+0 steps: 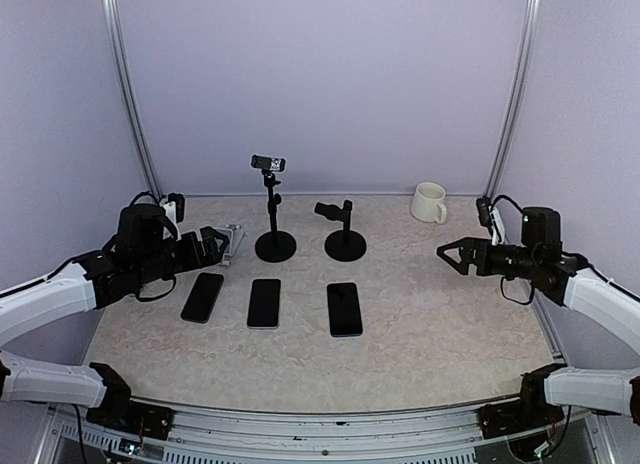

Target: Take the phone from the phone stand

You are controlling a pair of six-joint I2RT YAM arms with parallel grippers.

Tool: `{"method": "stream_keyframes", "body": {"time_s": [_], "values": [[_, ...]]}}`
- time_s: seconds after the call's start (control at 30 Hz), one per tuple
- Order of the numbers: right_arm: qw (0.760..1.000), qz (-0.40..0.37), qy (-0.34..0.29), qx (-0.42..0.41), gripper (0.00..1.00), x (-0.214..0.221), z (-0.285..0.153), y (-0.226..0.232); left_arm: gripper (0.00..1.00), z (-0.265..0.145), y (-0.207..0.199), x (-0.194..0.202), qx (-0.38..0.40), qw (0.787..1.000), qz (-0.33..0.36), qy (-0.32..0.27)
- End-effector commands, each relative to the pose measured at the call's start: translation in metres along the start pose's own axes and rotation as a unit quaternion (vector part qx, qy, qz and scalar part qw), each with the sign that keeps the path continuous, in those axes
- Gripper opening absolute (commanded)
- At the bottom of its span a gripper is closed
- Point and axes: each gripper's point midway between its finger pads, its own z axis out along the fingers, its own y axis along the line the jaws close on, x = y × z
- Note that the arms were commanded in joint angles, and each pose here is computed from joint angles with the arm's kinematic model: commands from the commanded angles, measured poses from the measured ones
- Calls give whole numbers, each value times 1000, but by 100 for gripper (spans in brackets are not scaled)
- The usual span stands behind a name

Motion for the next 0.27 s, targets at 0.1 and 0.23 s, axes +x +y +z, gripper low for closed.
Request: {"method": "stream_keyframes", "body": {"time_s": [0.1, 0.23], "values": [[1000, 19, -11, 15, 100, 18, -5, -12, 99, -13, 14, 15, 10, 1000, -10, -2], [1000, 24, -3, 11, 100, 23, -1, -14, 99, -15, 16, 17, 10, 1000, -13, -4]]}}
